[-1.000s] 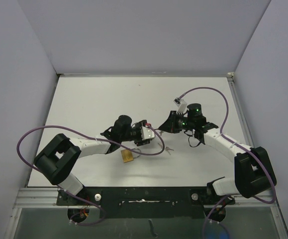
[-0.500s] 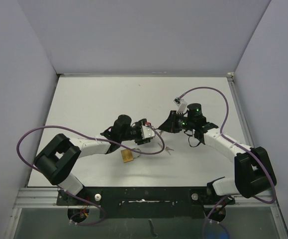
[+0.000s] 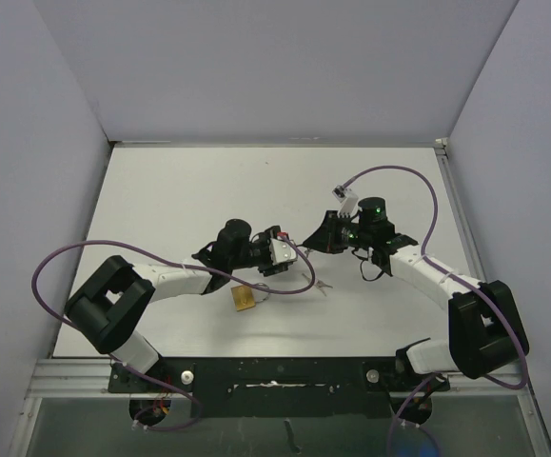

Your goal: Unlock with the key

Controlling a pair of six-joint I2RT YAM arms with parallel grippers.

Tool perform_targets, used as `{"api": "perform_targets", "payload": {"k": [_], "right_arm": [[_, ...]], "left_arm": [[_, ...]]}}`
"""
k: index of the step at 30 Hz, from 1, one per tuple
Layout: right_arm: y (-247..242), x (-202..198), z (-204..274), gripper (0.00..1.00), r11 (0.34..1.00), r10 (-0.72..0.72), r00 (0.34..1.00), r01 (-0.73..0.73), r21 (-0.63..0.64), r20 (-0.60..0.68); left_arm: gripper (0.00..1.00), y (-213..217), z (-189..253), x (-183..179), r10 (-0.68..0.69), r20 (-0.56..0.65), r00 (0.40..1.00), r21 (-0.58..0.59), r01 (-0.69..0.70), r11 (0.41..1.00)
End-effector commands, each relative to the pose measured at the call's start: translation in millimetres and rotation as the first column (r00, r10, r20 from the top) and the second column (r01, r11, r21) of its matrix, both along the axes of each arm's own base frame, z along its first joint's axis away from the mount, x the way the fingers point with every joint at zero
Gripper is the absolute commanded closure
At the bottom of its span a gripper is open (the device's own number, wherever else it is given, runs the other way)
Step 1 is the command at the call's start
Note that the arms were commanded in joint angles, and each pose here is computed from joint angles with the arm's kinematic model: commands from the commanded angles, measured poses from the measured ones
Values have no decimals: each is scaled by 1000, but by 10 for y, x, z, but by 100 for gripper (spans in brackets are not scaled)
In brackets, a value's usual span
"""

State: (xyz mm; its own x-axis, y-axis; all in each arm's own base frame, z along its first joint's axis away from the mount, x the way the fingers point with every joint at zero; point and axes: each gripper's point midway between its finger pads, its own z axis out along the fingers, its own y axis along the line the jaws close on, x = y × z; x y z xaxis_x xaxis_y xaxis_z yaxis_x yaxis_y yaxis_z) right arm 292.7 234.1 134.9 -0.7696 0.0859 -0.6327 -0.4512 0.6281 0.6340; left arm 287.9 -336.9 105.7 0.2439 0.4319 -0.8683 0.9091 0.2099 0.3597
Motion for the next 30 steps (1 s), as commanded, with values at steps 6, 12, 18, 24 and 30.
{"api": "perform_targets", "payload": {"k": [6, 12, 18, 24, 30], "right_arm": [[54, 50, 124, 100, 1000, 21, 997, -22, 20, 71], [65, 60, 138, 100, 999, 25, 997, -27, 23, 75], [74, 64, 147, 100, 999, 29, 997, -31, 25, 76], [78, 65, 155, 100, 999, 31, 996, -34, 27, 78], [79, 61, 185, 100, 999, 33, 996, -35, 30, 85]], "left_arm": [[100, -170, 952, 181, 24, 206, 978, -197, 17, 980], [100, -164, 946, 193, 30, 205, 978, -195, 11, 981], [100, -207, 1049, 210, 22, 218, 976, -209, 25, 978], [100, -230, 1037, 221, 18, 211, 977, -208, 27, 978], [100, -246, 995, 248, 21, 201, 979, -201, 20, 979]]}}
